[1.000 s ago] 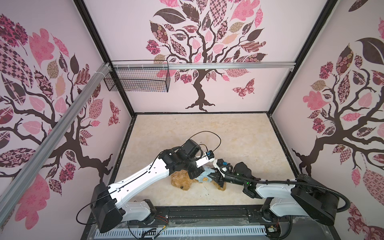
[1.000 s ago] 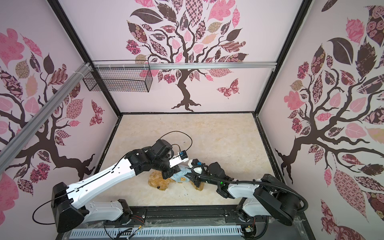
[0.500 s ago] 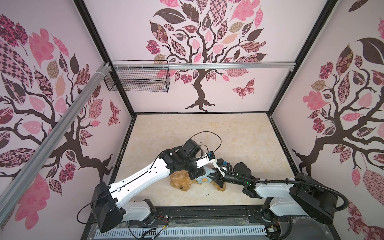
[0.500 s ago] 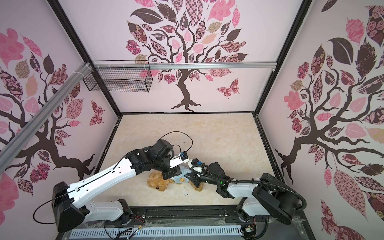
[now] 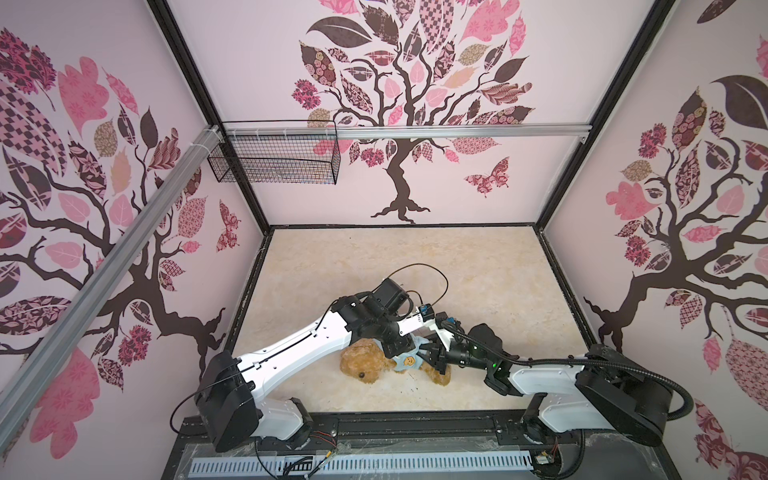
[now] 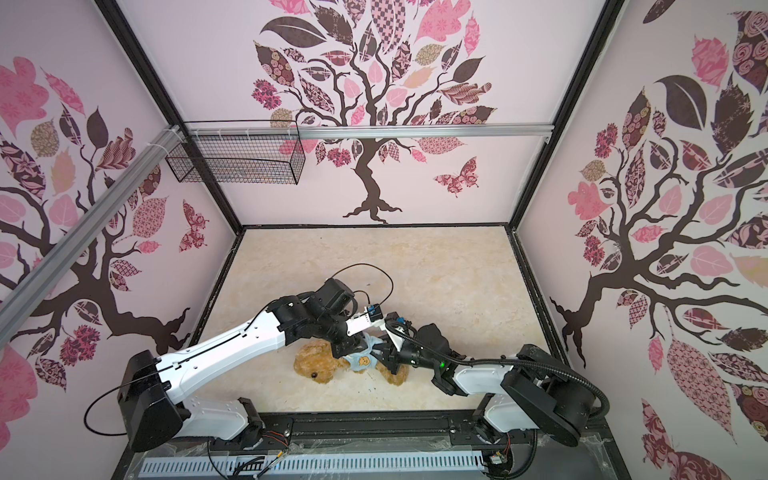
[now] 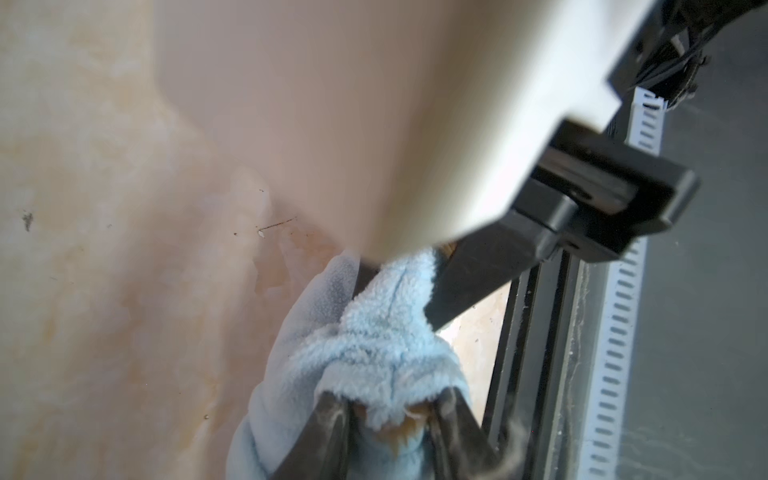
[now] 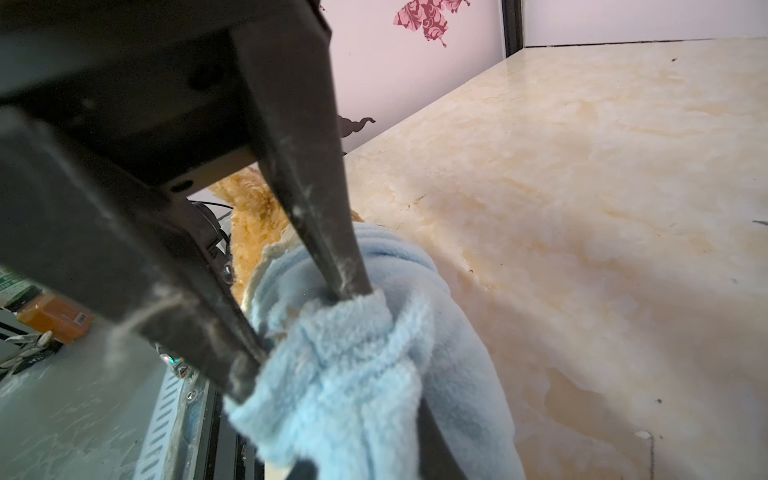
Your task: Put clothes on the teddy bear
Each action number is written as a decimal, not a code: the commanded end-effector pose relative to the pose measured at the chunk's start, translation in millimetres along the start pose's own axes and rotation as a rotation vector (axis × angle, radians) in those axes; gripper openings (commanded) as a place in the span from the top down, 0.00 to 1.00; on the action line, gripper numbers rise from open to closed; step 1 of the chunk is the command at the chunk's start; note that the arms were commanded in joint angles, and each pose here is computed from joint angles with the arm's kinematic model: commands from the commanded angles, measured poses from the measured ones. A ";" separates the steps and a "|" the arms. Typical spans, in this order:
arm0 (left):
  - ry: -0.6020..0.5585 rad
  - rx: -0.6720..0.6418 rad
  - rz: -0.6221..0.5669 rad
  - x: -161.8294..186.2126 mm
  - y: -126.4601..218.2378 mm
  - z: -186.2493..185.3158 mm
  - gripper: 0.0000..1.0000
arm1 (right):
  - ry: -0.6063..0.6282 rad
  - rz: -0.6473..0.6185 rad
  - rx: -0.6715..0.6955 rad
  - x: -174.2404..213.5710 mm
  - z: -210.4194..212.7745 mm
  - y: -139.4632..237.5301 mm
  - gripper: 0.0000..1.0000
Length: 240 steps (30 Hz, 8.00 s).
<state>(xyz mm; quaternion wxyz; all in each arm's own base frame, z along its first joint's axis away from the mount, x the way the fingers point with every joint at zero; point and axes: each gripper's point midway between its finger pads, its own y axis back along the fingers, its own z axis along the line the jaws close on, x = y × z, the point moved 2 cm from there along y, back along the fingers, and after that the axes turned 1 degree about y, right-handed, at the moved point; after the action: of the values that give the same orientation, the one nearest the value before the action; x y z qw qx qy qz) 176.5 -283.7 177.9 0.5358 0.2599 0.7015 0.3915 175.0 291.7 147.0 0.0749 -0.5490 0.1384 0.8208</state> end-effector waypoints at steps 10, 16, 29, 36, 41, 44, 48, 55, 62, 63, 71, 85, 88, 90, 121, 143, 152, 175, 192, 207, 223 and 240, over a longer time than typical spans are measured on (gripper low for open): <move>0.105 0.108 -0.405 -47.9 67.5 -6.4 1.00 | 0.134 -0.138 0.072 -11.4 -3.8 16.5 0.83; 0.167 0.118 -0.598 -63.9 108.7 -0.7 1.00 | 0.123 -0.071 0.179 13.5 -24.5 19.6 0.84; 0.522 0.069 -0.811 -48.9 130.1 61.7 1.00 | 0.109 -0.021 0.208 16.3 -32.4 10.6 0.84; 0.280 -0.032 -0.352 -3.7 58.6 27.9 0.94 | 0.174 -0.019 0.133 4.5 -18.1 7.4 0.89; 0.171 -0.017 -0.243 0.9 38.7 9.8 0.80 | 0.201 -0.016 0.083 1.9 -10.4 4.7 0.90; 0.135 -0.013 -0.206 -2.5 31.5 4.9 0.75 | 0.201 -0.019 0.064 0.3 -7.8 3.2 0.90; 0.119 -0.018 -0.181 -8.1 29.3 7.4 0.71 | 0.198 -0.018 0.057 0.6 -6.6 3.1 0.90; 0.041 -0.051 -0.065 -7.3 18.8 5.3 0.65 | 0.193 -0.023 0.052 0.0 -6.2 2.4 0.90; 0.069 -0.063 -0.013 -10.9 2.2 13.7 0.64 | 0.180 -0.042 0.036 -4.7 -3.7 0.5 0.90; 0.077 -0.062 -0.009 -12.3 0.0 14.3 0.67 | 0.176 -0.044 0.036 -4.9 -3.8 0.1 0.90; 0.309 0.018 -0.396 -69.8 57.8 21.7 1.00 | 0.043 -0.001 0.234 19.8 -36.8 10.9 0.90; 0.594 -0.006 -0.661 -30.9 85.3 68.8 1.00 | -0.028 0.050 0.342 32.0 -54.9 12.3 0.87; 0.494 -0.061 -0.452 -4.8 57.9 57.9 0.94 | 0.042 0.056 0.295 24.2 -46.4 9.4 0.88; 0.441 -0.080 -0.362 4.3 48.8 51.4 0.83 | 0.093 0.051 0.247 19.5 -38.1 8.4 0.89; 0.134 -0.127 -0.119 -21.5 21.1 26.0 0.68 | 0.168 0.046 0.144 18.2 -21.5 7.6 0.90; 0.584 -0.018 -0.682 -42.2 95.7 73.4 1.00 | 0.070 0.239 0.399 56.4 -64.0 19.0 0.77; 0.575 -0.094 -0.448 -10.6 51.7 69.0 1.00 | 0.152 0.197 0.370 14.9 -54.7 7.5 0.43; 0.777 -0.080 -0.377 -8.6 41.1 74.7 1.00 | 0.249 -0.041 0.259 -84.1 -2.2 25.1 0.25; 0.777 0.017 -0.397 -23.8 42.9 60.0 1.00 | 0.295 -0.016 0.217 -50.0 -14.7 -34.4 0.29; 0.689 0.233 -0.604 -79.6 101.6 35.2 1.00 | 0.066 0.220 0.358 73.6 -63.8 -22.3 0.55; 0.802 0.130 -0.419 -24.4 42.0 52.7 1.00 | 0.238 -0.021 0.245 -32.5 -18.0 -15.9 0.29; 0.780 0.141 -0.374 -22.2 26.4 43.0 1.00 | 0.171 -0.203 0.206 -79.2 -11.6 -16.0 0.41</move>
<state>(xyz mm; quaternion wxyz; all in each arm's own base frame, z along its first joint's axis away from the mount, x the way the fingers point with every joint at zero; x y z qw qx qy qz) 222.9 -270.4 209.3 0.2589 -0.0090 0.9123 0.3173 216.4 309.6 183.8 0.1603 -0.6193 0.2089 0.7397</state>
